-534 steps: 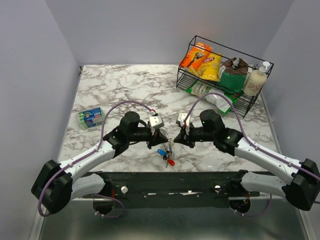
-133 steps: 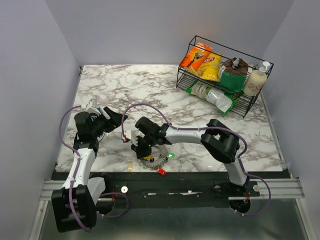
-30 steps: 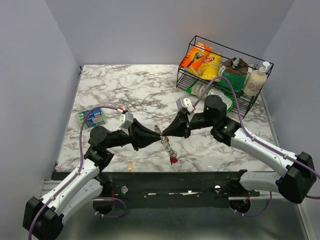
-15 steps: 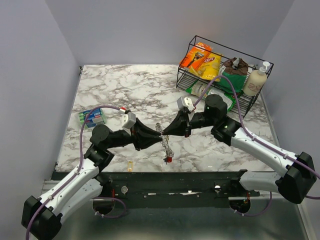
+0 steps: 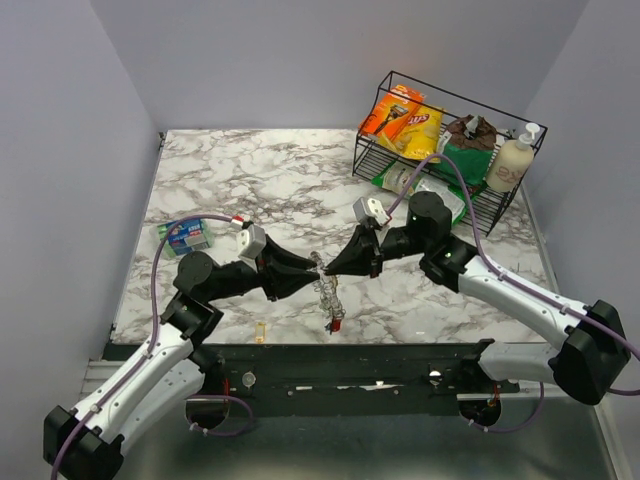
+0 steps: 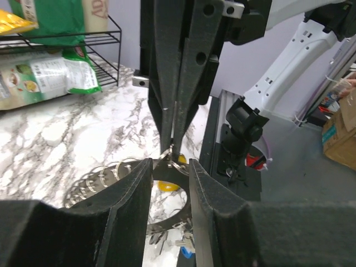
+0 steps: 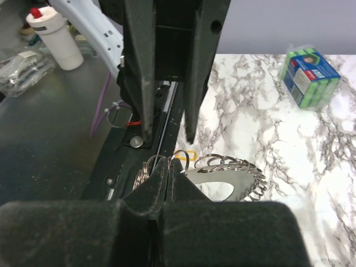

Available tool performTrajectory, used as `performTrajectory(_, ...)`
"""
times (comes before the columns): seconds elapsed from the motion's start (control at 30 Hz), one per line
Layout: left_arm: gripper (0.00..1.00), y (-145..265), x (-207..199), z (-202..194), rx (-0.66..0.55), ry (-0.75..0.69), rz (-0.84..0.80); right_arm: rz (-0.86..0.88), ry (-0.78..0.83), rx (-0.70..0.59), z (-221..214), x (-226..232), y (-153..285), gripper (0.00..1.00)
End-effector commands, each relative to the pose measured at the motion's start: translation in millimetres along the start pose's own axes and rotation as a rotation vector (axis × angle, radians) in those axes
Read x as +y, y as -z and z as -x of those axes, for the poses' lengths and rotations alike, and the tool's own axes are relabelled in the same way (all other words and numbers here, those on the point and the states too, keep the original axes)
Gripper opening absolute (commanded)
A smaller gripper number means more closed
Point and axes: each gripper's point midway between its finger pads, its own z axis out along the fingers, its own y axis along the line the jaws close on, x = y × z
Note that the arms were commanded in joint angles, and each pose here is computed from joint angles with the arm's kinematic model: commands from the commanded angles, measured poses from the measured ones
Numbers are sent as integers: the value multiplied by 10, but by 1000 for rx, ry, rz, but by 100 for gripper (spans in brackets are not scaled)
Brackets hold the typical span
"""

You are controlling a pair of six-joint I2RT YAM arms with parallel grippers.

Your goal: Put the keys on the keyring

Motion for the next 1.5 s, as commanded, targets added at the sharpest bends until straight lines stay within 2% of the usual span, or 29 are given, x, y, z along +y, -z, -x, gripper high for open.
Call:
performTrajectory(0.0,44,55,54,206,-32,-65,47,118,53,-41,101,135,48,1)
performTrajectory(0.2,49,46,-50,176,46,-127,-45,220,38,-32,110,301,87,2)
performTrajectory(0.43,53,-48,-155,179,115,-115,-168,277,20,-14,95,382,111,2)
performTrajectory(0.57,48,-85,-179,118,162,-111,-194,281,18,-14,103,392,110,2)
performTrajectory(1.1,45,-171,-300,-63,244,-82,-228,248,25,-16,140,335,96,1)
performTrajectory(1.33,36,-192,-262,-81,246,-93,-198,244,28,-18,153,329,94,1)
performTrajectory(1.47,27,-194,-222,-118,262,-86,-177,246,28,-19,167,338,98,1)
